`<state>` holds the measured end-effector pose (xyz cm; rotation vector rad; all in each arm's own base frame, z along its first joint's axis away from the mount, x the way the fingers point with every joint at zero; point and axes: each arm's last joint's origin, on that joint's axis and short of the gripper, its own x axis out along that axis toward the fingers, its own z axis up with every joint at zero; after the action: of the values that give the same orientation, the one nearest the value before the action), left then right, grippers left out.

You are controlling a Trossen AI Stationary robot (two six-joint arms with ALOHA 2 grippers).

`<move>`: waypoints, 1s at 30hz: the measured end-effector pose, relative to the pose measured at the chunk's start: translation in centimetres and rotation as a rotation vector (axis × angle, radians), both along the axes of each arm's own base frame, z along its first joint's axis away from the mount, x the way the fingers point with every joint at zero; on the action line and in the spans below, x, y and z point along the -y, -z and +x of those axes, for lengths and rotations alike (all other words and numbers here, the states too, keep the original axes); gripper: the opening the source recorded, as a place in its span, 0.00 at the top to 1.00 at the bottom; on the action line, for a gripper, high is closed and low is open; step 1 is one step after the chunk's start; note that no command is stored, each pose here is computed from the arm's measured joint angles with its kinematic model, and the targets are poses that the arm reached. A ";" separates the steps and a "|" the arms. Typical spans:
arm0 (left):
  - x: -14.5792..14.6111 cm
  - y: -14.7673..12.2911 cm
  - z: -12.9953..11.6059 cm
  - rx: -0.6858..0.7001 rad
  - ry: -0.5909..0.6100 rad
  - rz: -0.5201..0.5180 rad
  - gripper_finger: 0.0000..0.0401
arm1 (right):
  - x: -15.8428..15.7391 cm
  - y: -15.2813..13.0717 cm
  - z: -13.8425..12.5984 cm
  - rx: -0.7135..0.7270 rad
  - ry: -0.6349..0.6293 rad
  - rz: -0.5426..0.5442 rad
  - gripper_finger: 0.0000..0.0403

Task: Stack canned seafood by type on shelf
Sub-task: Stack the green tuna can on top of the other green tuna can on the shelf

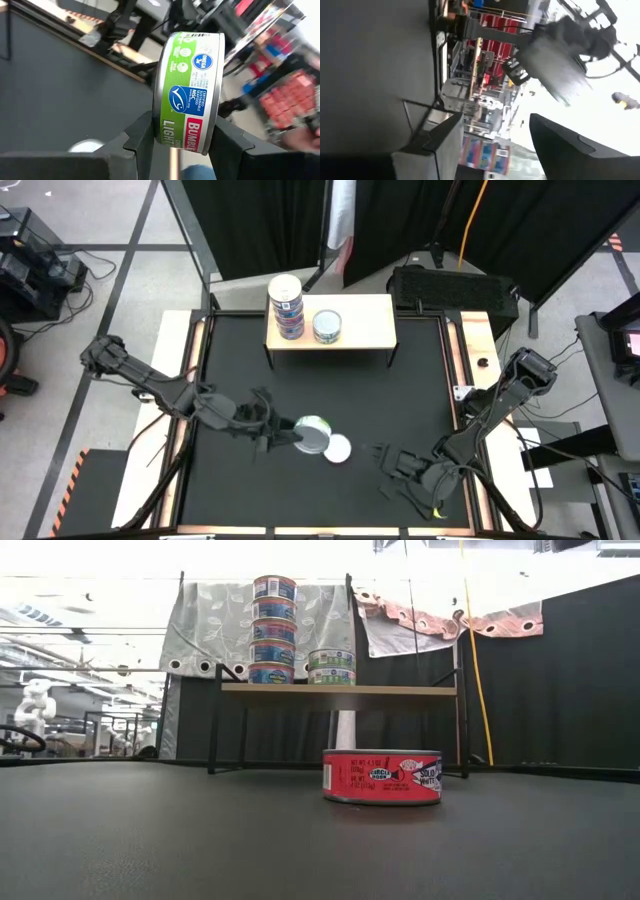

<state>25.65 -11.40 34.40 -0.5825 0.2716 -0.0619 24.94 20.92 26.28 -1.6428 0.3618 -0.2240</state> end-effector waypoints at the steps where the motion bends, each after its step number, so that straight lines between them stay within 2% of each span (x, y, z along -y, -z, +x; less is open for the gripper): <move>1: -0.1 -0.2 0.0 0.011 0.004 -0.021 0.63 | 0.1 0.1 0.1 -0.017 0.002 -0.036 0.45; 7: -1.4 -0.1 0.5 -0.016 -0.022 -0.088 0.63 | 0.9 -0.2 0.8 -0.076 0.023 -0.211 0.41; 12: -2.8 -0.1 1.1 -0.039 0.010 -0.211 0.63 | 0.9 -0.6 0.9 -0.092 -0.004 -0.297 0.41; 16: -3.8 -0.1 1.4 -0.069 0.046 -0.311 0.62 | 0.8 -0.8 0.9 -0.075 -0.030 -0.302 0.40; 19: -4.4 0.0 1.5 -0.090 0.044 -0.338 0.62 | 0.7 -0.8 0.9 -0.078 -0.039 -0.310 0.35; 26: -5.3 0.2 1.7 -0.112 0.036 -0.350 0.62 | 0.7 -0.8 1.0 -0.081 -0.069 -0.328 0.17; 30: -5.7 0.2 1.8 -0.114 0.042 -0.355 0.62 | 0.9 -1.1 1.3 -0.069 -0.125 -0.377 0.13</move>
<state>27.42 -5.75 34.19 -0.9351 0.3877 -0.1188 26.27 20.06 27.41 -2.0415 0.2787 -0.1470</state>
